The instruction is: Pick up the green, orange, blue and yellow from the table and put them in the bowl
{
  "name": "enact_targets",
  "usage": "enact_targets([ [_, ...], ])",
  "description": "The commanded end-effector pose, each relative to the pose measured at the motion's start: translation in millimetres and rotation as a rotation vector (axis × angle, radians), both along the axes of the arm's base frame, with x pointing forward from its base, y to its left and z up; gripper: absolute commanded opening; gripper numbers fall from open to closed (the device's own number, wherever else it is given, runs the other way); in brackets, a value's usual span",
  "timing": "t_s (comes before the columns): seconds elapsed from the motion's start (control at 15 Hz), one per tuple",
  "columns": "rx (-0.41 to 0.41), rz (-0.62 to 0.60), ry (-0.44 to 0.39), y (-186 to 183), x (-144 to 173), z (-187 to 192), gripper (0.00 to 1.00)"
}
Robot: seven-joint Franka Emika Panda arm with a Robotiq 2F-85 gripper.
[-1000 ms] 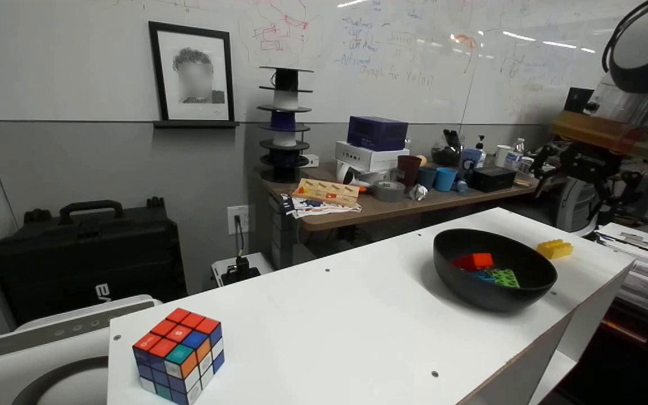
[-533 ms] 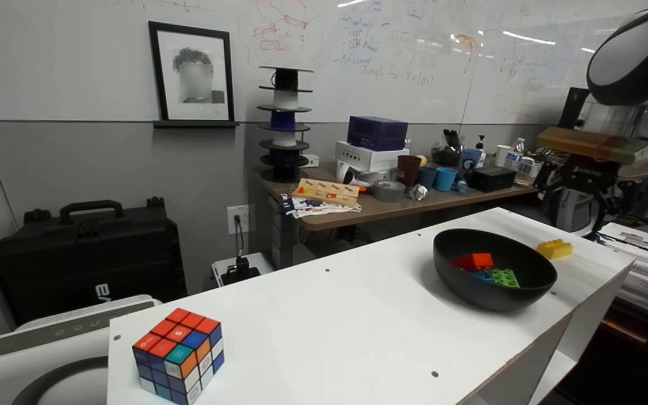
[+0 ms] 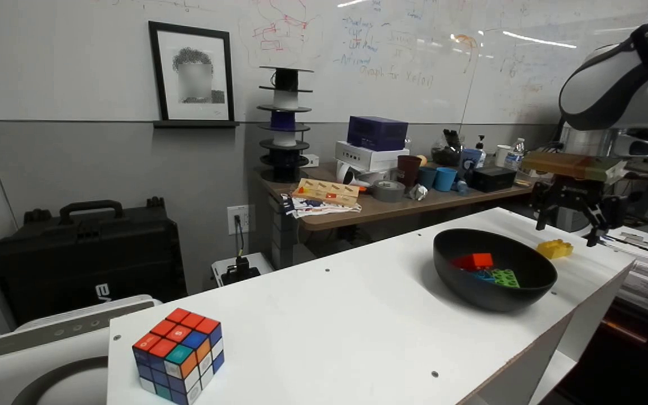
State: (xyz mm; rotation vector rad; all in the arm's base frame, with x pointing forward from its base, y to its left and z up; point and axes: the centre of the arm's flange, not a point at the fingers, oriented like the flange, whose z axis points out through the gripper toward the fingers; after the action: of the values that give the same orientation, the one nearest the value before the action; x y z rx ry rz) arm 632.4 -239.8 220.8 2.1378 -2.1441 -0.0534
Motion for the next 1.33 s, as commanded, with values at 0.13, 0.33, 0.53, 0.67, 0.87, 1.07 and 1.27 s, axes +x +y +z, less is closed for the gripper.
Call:
enact_targets([
  [0.13, -0.018, 0.027, 0.043, -2.0, 21.6, -13.0, 1.0],
  [0.33, -0.023, 0.034, 0.076, -2.5, 22.4, -23.8, 1.0],
  [0.53, -0.018, 0.045, 0.091, -2.7, 22.9, -30.5, 0.74],
  [0.67, -0.015, 0.067, 0.073, 0.9, 24.2, -25.5, 0.58],
  [0.87, -0.027, 0.094, 0.053, 7.6, 22.6, -19.4, 0.35],
  [1.07, -0.043, 0.114, 0.05, 9.6, 21.4, -15.2, 0.15],
  [1.27, -0.059, 0.086, 0.038, 17.4, 16.0, -4.1, 0.16],
])
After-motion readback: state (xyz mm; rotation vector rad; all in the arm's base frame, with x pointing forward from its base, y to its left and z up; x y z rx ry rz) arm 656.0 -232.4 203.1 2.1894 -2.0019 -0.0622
